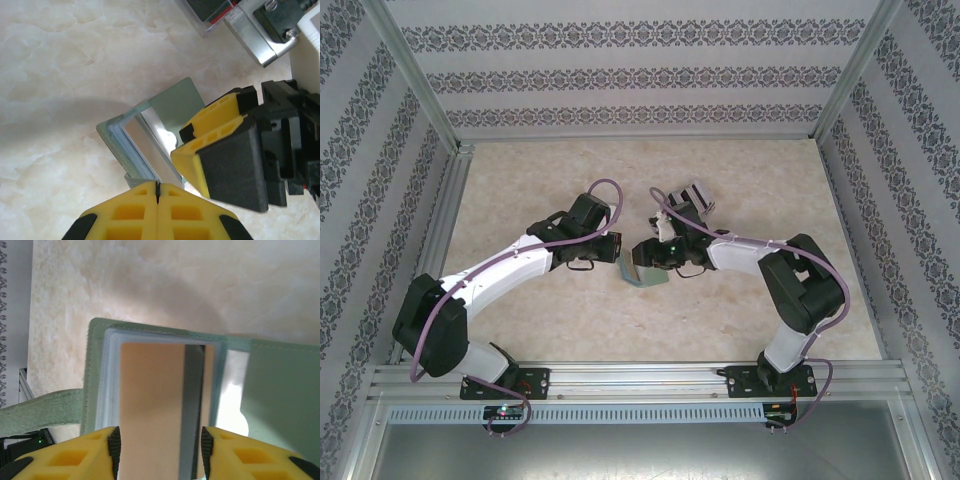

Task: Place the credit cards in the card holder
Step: Insert the credit card into the card slot, then flip over the card slot in the card holder.

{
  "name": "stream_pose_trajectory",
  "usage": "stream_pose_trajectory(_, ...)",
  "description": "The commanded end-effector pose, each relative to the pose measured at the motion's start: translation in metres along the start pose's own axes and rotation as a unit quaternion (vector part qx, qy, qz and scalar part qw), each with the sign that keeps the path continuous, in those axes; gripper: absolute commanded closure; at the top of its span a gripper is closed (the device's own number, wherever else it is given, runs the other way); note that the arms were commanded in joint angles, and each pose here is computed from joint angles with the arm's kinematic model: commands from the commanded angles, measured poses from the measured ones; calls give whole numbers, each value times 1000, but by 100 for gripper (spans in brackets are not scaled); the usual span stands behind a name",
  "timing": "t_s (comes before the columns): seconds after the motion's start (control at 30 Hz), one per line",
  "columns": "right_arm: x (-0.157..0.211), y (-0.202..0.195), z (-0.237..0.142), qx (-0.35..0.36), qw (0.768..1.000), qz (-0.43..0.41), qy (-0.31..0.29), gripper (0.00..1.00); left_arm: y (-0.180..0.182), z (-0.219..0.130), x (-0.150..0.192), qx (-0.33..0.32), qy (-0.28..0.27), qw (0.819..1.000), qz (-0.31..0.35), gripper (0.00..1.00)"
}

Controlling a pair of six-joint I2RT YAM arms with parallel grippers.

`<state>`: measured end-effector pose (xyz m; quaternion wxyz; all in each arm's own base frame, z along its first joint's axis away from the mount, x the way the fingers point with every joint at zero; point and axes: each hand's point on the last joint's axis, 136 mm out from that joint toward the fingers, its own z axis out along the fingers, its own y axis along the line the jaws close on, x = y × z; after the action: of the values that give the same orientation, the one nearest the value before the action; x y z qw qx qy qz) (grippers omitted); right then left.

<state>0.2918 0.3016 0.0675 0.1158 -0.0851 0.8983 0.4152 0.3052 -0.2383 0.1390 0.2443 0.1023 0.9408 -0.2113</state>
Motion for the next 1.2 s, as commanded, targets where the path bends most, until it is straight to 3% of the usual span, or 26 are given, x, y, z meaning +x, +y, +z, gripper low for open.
stream_pose_trajectory(0.0,-2,12,4,2,999,-35,6,48,3,-2,-8,1,-15,1000,-12,100)
stream_pose_trajectory(0.43,6,0,13,48,997,-49,23,48,4,-2,-9,-1,-13,1000,-12,100)
stream_pose_trajectory(0.77,7,14,14,39,996,-73,29,46,3,0,-10,-1,-12,1000,-12,100)
stream_pose_trajectory(1.17,9,-12,11,93,993,-61,28,51,4,-2,-11,-5,-14,1000,-9,100)
